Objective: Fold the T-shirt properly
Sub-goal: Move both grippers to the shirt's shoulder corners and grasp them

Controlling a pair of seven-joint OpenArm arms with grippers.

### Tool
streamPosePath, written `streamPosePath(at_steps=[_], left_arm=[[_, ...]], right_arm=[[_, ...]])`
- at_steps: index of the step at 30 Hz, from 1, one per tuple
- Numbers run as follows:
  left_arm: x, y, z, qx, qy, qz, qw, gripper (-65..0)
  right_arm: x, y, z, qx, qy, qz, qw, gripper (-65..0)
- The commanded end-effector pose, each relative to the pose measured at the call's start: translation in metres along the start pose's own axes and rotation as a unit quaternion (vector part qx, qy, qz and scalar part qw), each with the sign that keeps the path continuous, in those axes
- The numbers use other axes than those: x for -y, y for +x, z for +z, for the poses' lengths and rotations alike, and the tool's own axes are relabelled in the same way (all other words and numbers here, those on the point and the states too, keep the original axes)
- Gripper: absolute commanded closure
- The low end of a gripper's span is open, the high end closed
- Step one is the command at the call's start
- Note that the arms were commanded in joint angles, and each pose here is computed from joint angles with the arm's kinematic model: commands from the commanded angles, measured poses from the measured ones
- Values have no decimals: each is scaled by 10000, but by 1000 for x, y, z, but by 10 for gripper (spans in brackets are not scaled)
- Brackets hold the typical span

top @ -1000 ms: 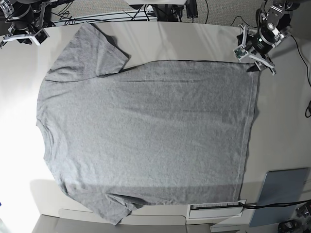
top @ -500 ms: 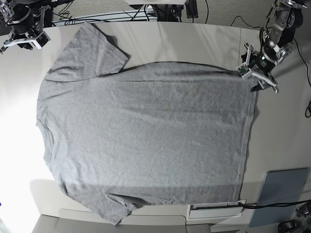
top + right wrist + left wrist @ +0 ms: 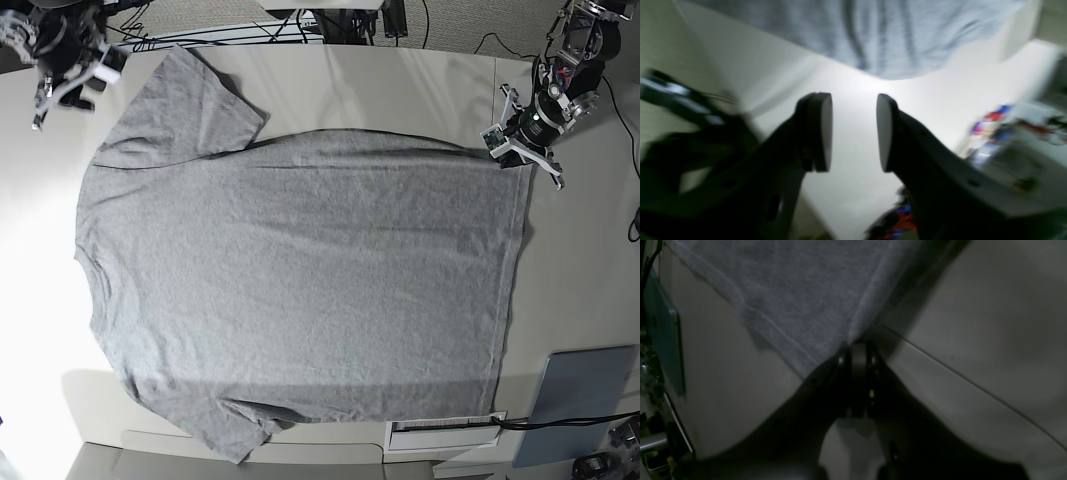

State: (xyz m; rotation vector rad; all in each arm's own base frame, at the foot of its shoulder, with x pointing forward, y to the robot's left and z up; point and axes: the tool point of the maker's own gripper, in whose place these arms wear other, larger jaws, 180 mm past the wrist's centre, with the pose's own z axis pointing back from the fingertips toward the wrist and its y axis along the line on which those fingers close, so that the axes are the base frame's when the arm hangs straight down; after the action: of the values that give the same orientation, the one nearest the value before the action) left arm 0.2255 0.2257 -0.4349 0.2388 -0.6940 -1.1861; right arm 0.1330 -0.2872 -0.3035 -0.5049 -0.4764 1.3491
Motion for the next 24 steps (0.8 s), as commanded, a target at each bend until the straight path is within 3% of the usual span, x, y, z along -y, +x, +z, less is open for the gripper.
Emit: streamPosePath(at_steps=[1,9,13,20,24], left_arm=[[11,-14,3,-283,-253,-86,9992,0],[12,-12,2,-230,-258,65,9994,0],[12,-11,2,-215,-261,94,9994,0],[12,-14,2,-294,-262,92,9992,0],[12,-16,2,-349,-262,91,9990,0]], right_arm=[[11,1,-2,54,-134,106,9998,-220],[1,3,-56,53,221,140,9996,-220],[-13,6,-77,-106,491,572,9971,-220],[-28,13,-83,-133,835,1023,9912,-220],[-41,19,-82,-3,1057,884,9905,-220]])
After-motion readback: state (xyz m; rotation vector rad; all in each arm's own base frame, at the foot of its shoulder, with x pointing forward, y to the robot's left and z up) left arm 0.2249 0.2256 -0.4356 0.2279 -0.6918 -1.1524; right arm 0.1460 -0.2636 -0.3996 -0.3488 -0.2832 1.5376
